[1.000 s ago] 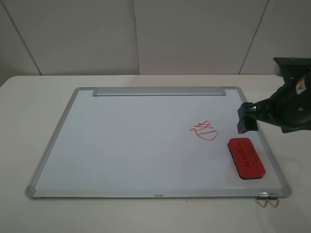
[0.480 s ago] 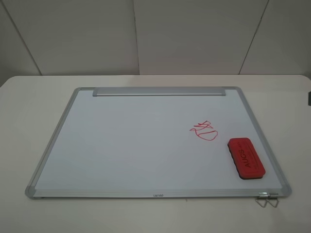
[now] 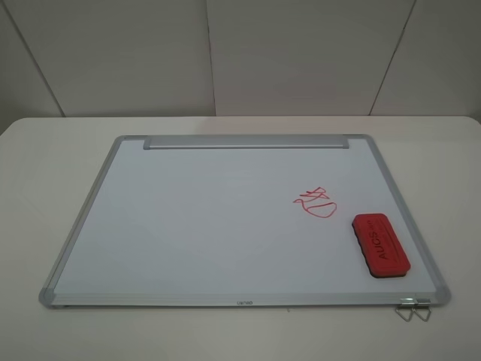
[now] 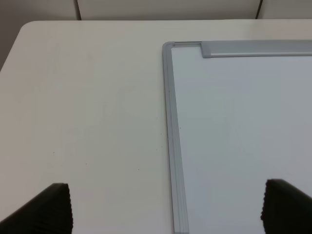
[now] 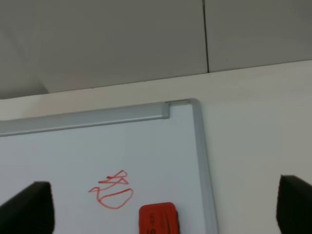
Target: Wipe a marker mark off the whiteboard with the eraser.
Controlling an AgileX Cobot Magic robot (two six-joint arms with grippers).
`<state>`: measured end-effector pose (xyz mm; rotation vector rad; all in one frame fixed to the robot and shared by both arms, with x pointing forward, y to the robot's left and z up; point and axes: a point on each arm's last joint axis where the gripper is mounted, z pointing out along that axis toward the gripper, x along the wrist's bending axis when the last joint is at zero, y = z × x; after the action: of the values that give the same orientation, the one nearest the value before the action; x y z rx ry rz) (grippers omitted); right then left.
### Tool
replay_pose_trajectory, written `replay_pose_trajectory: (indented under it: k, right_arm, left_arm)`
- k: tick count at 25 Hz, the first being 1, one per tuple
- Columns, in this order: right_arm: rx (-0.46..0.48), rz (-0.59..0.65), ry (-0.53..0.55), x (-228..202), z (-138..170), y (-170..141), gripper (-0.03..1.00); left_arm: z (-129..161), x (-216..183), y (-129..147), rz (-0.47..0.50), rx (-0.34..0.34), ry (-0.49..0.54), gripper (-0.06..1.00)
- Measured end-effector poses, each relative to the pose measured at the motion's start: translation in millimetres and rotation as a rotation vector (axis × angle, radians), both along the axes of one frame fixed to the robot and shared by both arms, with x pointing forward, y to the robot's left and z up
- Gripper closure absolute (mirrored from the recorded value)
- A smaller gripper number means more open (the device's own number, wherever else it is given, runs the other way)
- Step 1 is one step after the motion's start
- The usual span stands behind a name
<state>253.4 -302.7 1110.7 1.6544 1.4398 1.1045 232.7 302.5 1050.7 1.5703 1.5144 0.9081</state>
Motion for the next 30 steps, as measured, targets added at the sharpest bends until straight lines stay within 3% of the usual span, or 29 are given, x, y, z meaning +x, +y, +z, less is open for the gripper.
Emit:
replay_pose_trajectory:
  k: [9, 17, 30]
  right_arm:
    - [-0.025, -0.027, -0.022, -23.8, -8.6, -6.0, 0.15]
    - [-0.098, 0.036, 0.074, -8.9, -42.2, -1.7, 0.15]
    - [-0.1, 0.036, 0.013, -21.2, -52.8, -3.1, 0.15]
  left_arm:
    - [0.0, 0.0, 0.0, 0.0, 0.0, 0.0, 0.17]
    - [0.0, 0.0, 0.0, 0.0, 0.0, 0.0, 0.17]
    - [0.0, 0.0, 0.0, 0.0, 0.0, 0.0, 0.17]
